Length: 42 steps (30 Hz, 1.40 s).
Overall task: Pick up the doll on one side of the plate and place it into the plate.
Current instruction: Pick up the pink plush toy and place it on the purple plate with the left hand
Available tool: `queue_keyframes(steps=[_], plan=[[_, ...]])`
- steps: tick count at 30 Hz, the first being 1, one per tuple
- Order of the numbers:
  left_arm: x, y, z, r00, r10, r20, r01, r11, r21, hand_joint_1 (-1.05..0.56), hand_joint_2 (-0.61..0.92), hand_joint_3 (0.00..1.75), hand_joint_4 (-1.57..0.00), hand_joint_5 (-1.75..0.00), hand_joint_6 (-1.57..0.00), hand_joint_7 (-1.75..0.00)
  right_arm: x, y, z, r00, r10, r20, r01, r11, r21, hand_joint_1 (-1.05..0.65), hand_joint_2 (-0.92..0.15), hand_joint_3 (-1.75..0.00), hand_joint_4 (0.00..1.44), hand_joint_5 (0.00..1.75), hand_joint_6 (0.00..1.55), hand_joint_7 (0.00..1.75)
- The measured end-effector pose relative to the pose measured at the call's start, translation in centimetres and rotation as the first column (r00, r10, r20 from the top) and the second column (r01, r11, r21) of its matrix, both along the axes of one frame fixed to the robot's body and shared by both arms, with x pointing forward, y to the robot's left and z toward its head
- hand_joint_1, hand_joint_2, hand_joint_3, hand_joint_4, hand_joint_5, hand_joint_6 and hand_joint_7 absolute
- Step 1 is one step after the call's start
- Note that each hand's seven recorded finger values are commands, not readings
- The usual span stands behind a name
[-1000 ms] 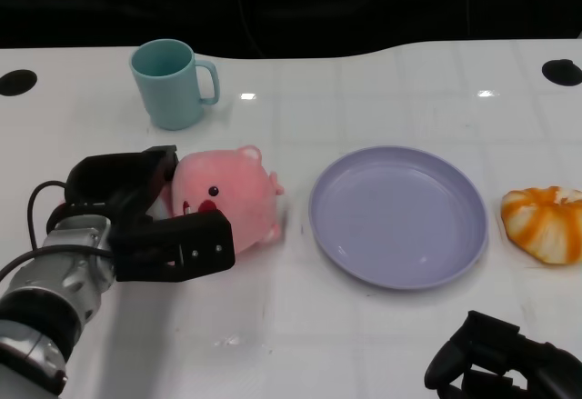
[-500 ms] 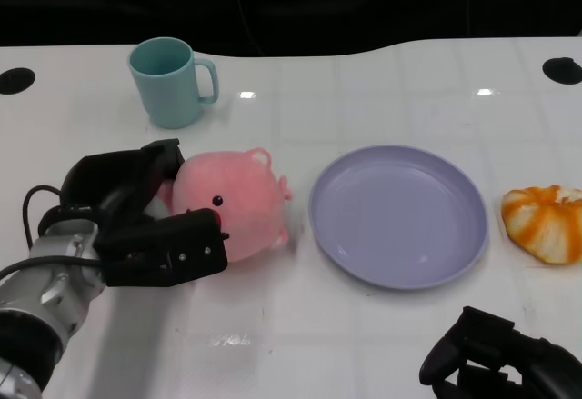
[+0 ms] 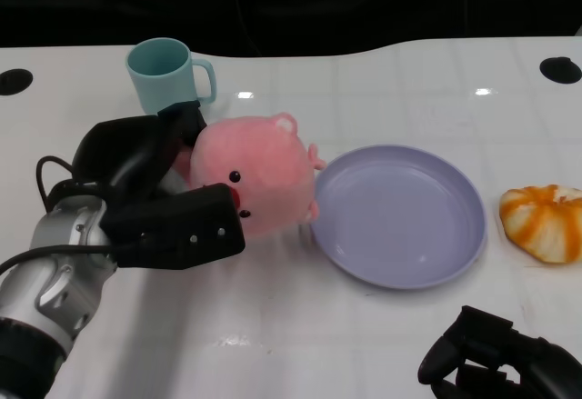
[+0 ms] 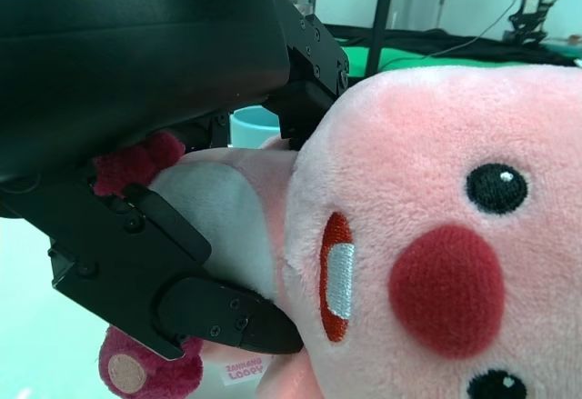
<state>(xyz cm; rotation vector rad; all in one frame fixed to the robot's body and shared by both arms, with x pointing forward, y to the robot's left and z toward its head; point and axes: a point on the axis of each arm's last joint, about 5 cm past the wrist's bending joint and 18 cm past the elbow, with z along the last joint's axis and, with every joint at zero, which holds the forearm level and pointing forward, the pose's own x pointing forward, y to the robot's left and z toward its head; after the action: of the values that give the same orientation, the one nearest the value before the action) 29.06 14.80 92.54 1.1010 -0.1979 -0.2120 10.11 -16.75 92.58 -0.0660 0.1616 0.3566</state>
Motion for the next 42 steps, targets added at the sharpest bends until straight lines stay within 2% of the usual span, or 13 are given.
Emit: queue_keyframes(steps=[4, 7, 12, 15, 18, 24, 28, 34, 39, 40, 41, 42], plan=[[0.0, -0.8, 0.9, 1.000, -0.024, 0.009, 0.025, 0.999, -0.033, -0.18, 0.47, 1.13, -0.93, -1.75, -0.74, -1.75, 0.0, 0.0, 0.0, 1.000, 0.001, 0.002, -0.001, 1.000, 0.000, -0.26, -0.92, -0.49, 0.66, 1.75, 0.50, 1.62], [0.2, -1.9, 1.2, 0.999, -0.044, 0.004, 0.045, 0.997, -0.057, -0.19, 0.43, 1.19, -0.93, -1.75, -0.75, -1.75, 0.1, 0.0, 0.0, 1.000, 0.002, 0.003, -0.002, 1.000, 0.001, -0.25, -0.92, -0.50, 0.66, 1.75, 0.50, 1.62], [1.0, -4.1, 2.8, 0.994, -0.095, 0.045, 0.098, 0.992, -0.075, -0.19, 0.44, 1.11, -0.93, -1.75, -0.73, -1.75, 0.3, 0.2, -0.2, 1.000, 0.011, -0.004, -0.011, 1.000, 0.002, -0.26, -0.92, -0.50, 0.67, 1.75, 0.50, 1.63], [1.4, -5.2, 3.2, 0.992, -0.118, 0.040, 0.120, 0.991, -0.067, -0.20, 0.49, 1.02, -0.94, -1.75, -0.75, -1.72, 0.2, 0.4, -0.3, 1.000, 0.021, -0.007, -0.021, 1.000, 0.006, -0.26, -0.92, -0.49, 0.67, 1.75, 0.50, 1.63], [1.8, -6.5, 3.4, 0.989, -0.143, 0.027, 0.144, 0.988, -0.057, -0.21, 0.53, 1.03, -0.94, -1.75, -0.75, -1.74, 0.2, 0.7, -0.3, 1.000, 0.029, -0.007, -0.029, 1.000, 0.011, -0.27, -0.92, -0.49, 0.67, 1.75, 0.51, 1.63], [1.9, -8.3, 2.7, 0.984, -0.177, -0.011, 0.177, 0.984, -0.023, -0.23, 0.57, 0.91, -0.92, -1.75, -0.68, -1.75, 0.2, 0.8, -0.2, 1.000, 0.025, -0.005, -0.025, 1.000, 0.006, -0.27, -0.92, -0.50, 0.68, 1.75, 0.51, 1.64], [1.8, -9.8, 2.4, 0.979, -0.203, -0.030, 0.202, 0.979, -0.020, -0.23, 0.59, 0.92, -0.91, -1.75, -0.68, -1.75, 0.2, 0.8, -0.2, 1.000, 0.028, -0.003, -0.028, 1.000, 0.005, -0.28, -0.92, -0.50, 0.67, 1.75, 0.51, 1.64], [2.0, -11.6, 3.0, 0.972, -0.234, -0.022, 0.233, 0.972, -0.026, -0.24, 0.58, 0.93, -0.91, -1.75, -0.69, -1.75, 0.2, 1.0, -0.2, 0.999, 0.034, -0.004, -0.034, 0.999, 0.004, -0.28, -0.92, -0.50, 0.68, 1.75, 0.51, 1.64], [1.8, -12.3, 2.3, 0.969, -0.240, -0.053, 0.239, 0.971, -0.025, -0.22, 0.58, 0.92, -0.89, -1.75, -0.69, -1.75, 0.1, 1.0, -0.2, 0.999, 0.035, -0.003, -0.035, 0.999, 0.002, -0.28, -0.92, -0.49, 0.68, 1.75, 0.51, 1.64], [1.8, -12.4, 2.2, 0.968, -0.242, -0.060, 0.241, 0.970, -0.021, -0.23, 0.58, 0.85, -0.87, -1.75, -0.67, -1.70, 0.1, 1.0, -0.2, 0.999, 0.036, -0.003, -0.036, 0.999, 0.003, -0.28, -0.92, -0.50, 0.68, 1.75, 0.51, 1.64], [1.8, -12.5, 2.0, 0.968, -0.242, -0.067, 0.241, 0.970, -0.018, -0.24, 0.60, 0.74, -0.86, -1.75, -0.70, -1.56, 0.1, 1.0, -0.2, 0.999, 0.037, -0.003, -0.037, 0.999, 0.003, -0.28, -0.92, -0.50, 0.68, 1.75, 0.51, 1.64], [1.8, -12.5, 1.9, 0.968, -0.241, -0.074, 0.241, 0.970, -0.017, -0.24, 0.63, 0.63, -0.84, -1.75, -0.76, -1.32, 0.1, 1.1, -0.2, 0.999, 0.038, -0.003, -0.038, 0.999, 0.003, -0.28, -0.92, -0.50, 0.68, 1.75, 0.51, 1.64]])
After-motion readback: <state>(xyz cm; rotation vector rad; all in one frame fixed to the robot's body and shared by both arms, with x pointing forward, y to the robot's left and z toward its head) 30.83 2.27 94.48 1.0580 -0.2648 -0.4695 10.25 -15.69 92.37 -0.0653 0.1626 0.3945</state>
